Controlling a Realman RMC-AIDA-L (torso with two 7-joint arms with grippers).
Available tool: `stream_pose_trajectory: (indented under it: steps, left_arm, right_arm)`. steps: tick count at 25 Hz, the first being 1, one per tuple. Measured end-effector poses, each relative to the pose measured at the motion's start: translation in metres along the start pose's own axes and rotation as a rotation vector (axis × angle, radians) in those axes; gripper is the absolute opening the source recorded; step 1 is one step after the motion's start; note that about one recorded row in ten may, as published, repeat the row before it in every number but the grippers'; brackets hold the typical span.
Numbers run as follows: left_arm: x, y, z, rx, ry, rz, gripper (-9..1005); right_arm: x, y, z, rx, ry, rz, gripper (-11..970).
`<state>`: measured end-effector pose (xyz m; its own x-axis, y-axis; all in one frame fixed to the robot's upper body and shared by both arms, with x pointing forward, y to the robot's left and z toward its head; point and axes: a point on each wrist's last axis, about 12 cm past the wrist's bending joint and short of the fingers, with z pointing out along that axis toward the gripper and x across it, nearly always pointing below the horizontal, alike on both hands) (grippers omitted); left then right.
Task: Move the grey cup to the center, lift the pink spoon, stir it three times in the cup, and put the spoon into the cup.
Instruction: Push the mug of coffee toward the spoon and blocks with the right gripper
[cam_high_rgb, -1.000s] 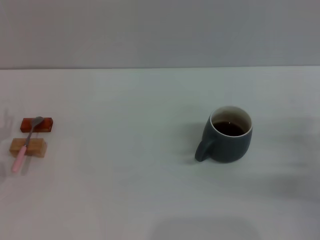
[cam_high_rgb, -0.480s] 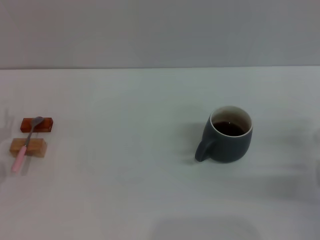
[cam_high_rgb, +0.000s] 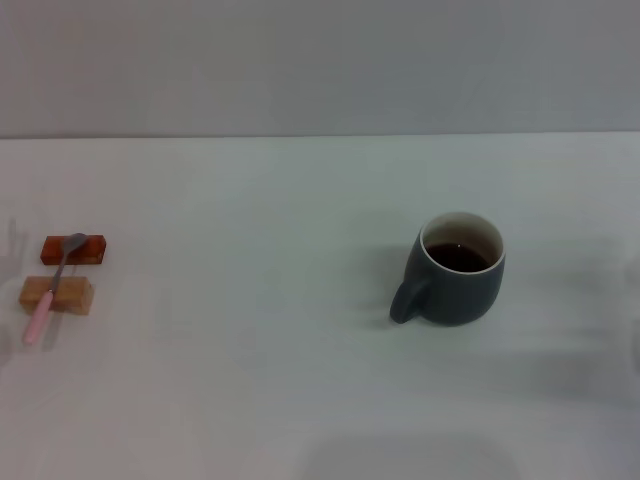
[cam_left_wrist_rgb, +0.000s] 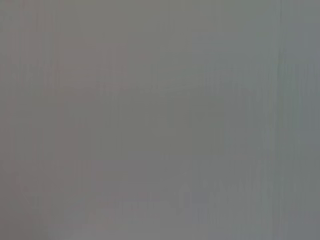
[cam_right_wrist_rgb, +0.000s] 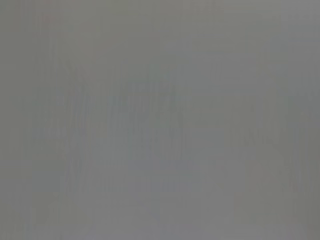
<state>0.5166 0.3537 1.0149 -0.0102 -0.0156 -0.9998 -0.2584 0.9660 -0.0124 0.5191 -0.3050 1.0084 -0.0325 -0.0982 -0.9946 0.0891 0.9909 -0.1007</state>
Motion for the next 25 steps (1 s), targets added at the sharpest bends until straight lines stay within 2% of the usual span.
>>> stream_pose_trajectory:
  steps: [19, 25]
  left_arm:
    - [-0.001, -0.001, 0.001, 0.003, -0.003, 0.000, 817]
    - [0.000, -0.001, 0.000, 0.002, -0.001, -0.001, 817]
  right_arm:
    - [-0.001, 0.001, 0.001, -0.003, -0.004, 0.001, -2]
    - [-0.002, 0.015, -0.001, -0.083, -0.009, -0.010, -1]
